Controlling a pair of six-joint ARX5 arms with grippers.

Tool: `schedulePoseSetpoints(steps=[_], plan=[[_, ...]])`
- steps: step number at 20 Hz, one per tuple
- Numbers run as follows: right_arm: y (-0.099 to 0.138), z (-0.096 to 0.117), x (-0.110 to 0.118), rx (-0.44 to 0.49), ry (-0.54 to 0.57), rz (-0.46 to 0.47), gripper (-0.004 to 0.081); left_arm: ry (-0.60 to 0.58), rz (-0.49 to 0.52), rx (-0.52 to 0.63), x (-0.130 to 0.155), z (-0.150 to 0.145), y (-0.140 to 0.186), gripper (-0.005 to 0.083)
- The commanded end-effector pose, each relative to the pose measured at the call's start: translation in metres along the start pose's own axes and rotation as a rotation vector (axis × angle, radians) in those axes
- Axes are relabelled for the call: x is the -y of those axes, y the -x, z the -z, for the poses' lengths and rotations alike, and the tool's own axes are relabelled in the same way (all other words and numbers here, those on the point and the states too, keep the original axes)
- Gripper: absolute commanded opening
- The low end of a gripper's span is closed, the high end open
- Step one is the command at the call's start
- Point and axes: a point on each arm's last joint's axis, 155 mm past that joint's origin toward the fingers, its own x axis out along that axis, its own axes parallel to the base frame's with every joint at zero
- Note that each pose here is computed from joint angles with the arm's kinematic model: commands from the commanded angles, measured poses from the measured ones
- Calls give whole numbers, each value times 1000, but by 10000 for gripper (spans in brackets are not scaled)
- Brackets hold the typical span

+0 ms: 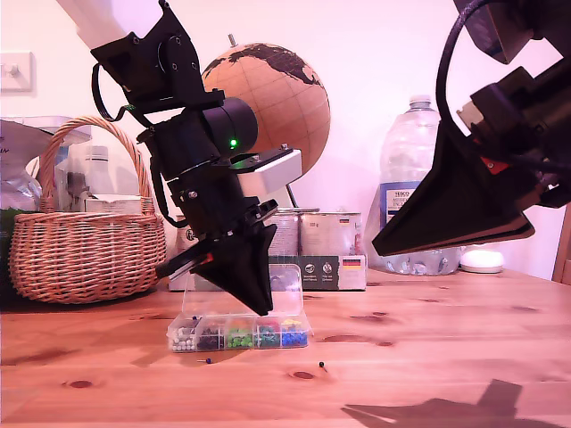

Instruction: Sort the loose pins on the table into their correct compartments

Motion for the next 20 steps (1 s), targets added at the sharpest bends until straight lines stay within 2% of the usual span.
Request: schedulePoseSetpoints(steps=[1,7,10,12,15,20], plan=[[-1,-5,-1,6,10,-4,-12,4,-1,1,-1,0,0,-15],[-1,-5,-1,6,10,-4,-12,31,-59,-17,-13,-14,36,-20],[-1,-4,-1,4,10,-4,-12,154,-69,-17,-11,-31,61,-20],[-1,-4,-1,3,9,-4,-12,147,-39,-30,2,-41,76,-20],[-1,-4,-1,3,9,-4,-12,210,45,-43,29,-55,91,-20],[-1,-4,-1,3,10,-4,-12,242,127,-57,54,-61,89,-20]])
